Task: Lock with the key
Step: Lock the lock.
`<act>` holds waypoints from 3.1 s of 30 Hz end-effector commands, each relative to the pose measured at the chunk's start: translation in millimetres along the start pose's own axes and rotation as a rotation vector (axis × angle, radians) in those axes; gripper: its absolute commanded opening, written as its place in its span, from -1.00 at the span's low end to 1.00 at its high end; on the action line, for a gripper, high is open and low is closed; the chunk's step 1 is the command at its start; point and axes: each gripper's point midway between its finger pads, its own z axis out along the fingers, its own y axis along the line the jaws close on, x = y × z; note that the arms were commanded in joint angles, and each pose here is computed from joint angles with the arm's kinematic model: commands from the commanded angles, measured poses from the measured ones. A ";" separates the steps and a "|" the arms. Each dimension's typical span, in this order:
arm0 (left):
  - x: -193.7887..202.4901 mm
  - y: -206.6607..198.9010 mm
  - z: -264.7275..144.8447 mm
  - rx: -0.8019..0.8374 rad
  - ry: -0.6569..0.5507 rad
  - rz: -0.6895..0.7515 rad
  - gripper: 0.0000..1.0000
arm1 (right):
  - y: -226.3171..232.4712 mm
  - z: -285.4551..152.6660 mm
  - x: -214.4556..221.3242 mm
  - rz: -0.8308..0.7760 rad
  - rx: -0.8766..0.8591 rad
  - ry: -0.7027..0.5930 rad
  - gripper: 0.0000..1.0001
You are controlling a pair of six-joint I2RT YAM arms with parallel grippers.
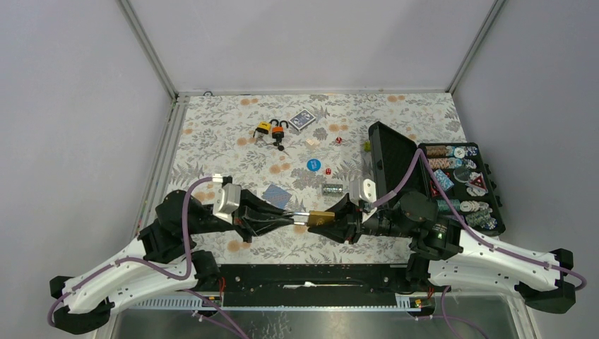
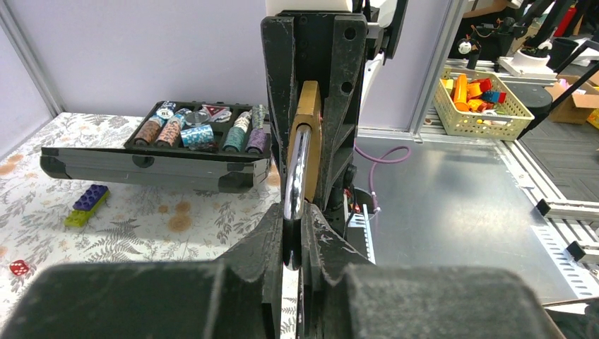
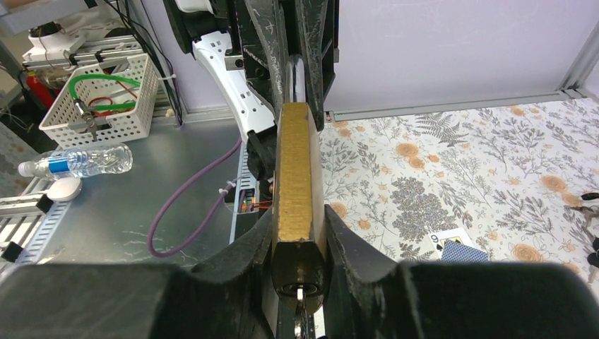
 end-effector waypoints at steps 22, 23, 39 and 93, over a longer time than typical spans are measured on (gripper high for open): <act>49.3 -20.9 37.8 0.111 0.069 -0.029 -1.00 | -13.5 -8.7 -60.6 -0.073 0.103 -0.159 -1.00; 50.3 -20.3 35.8 0.105 0.075 -0.027 -1.00 | -12.9 -13.2 -62.2 -0.074 0.107 -0.164 -1.00; 68.4 -19.6 29.9 0.089 0.133 -0.067 -1.00 | 6.0 -37.2 -94.4 0.024 0.065 -0.247 -1.00; 85.8 -41.5 57.8 0.161 0.117 -0.100 -1.00 | 6.2 -16.2 -108.8 0.054 0.036 -0.289 -0.78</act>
